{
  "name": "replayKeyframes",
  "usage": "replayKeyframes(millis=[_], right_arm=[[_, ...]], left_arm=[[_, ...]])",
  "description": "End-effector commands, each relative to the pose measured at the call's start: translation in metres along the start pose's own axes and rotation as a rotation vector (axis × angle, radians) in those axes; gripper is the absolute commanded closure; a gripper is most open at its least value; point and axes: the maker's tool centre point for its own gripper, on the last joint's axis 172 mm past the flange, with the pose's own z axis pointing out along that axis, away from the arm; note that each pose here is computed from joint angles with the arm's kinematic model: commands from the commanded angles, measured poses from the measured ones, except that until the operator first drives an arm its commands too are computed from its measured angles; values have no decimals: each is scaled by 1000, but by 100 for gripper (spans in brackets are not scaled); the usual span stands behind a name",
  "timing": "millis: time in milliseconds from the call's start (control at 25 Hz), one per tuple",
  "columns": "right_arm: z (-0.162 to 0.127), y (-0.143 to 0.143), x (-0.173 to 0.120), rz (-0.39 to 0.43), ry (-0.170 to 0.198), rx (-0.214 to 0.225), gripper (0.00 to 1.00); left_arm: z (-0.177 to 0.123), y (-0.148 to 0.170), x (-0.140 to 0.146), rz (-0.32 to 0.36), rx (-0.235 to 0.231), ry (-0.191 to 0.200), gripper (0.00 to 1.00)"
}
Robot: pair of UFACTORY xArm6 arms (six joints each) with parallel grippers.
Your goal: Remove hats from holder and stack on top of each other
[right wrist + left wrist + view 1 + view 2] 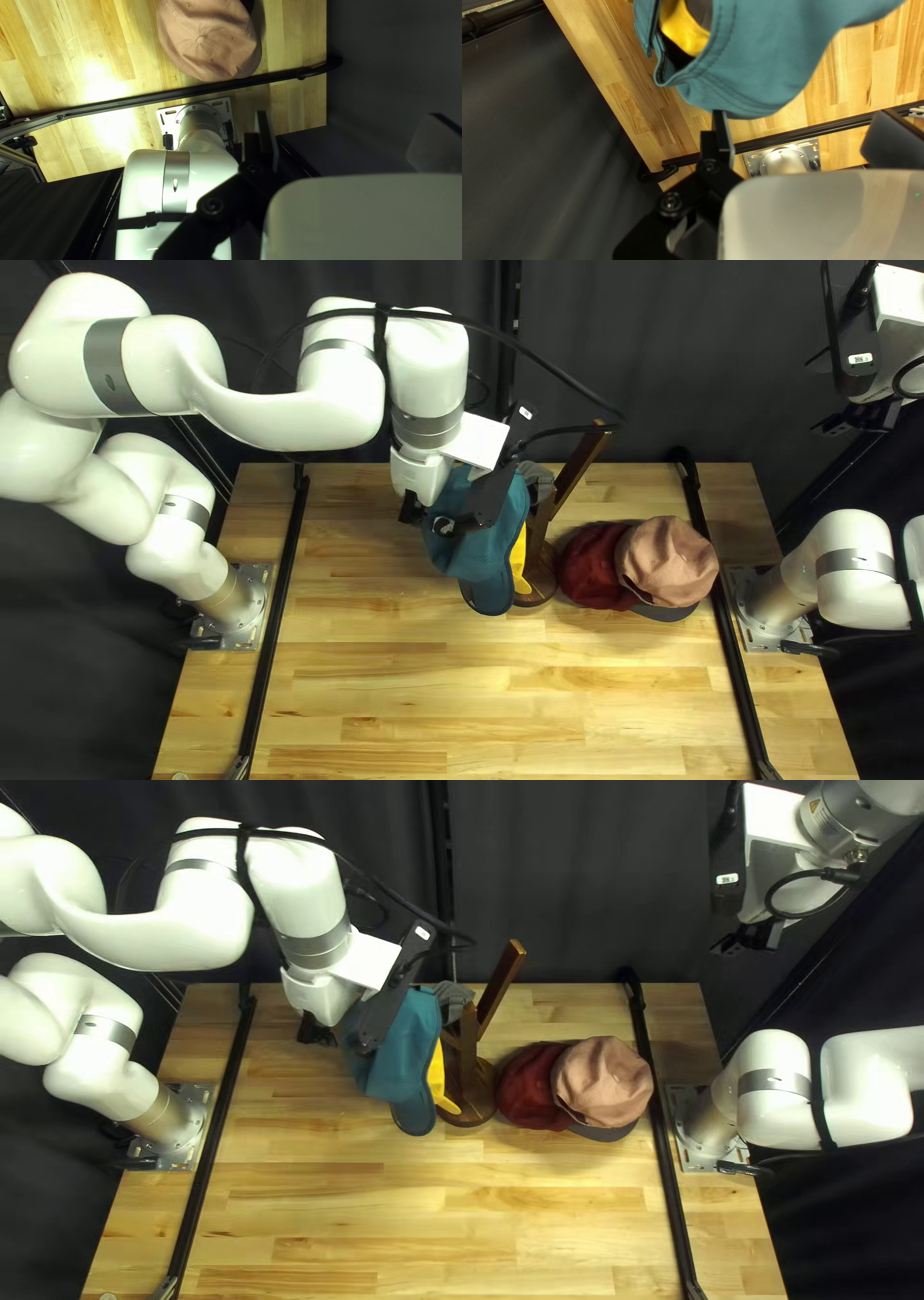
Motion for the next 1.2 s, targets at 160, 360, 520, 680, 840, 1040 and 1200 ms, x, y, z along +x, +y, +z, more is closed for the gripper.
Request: replayKeyframes(millis=[160, 360, 520, 680, 840, 1040, 1200], right_arm=[[0, 0, 0, 0, 0, 0, 0], [0, 0, 0, 0, 0, 0, 0], [0, 0, 0, 0, 0, 0, 0], [0, 0, 0, 0, 0, 0, 0], [0, 0, 0, 0, 0, 0, 0], [0, 0, 0, 0, 0, 0, 0], [0, 0, 0, 0, 0, 0, 0]], left_arm=[[-2, 1, 5, 15, 8, -4, 100], [-3, 2, 7, 24, 19, -12, 100], [-2, 3, 7, 22, 21, -10, 100], [0, 4, 6, 16, 23, -7, 100], [-2, 4, 5, 11, 24, -7, 100], [-27, 3, -2, 15, 33, -25, 100], [-61, -1, -6, 22, 36, -56, 100]])
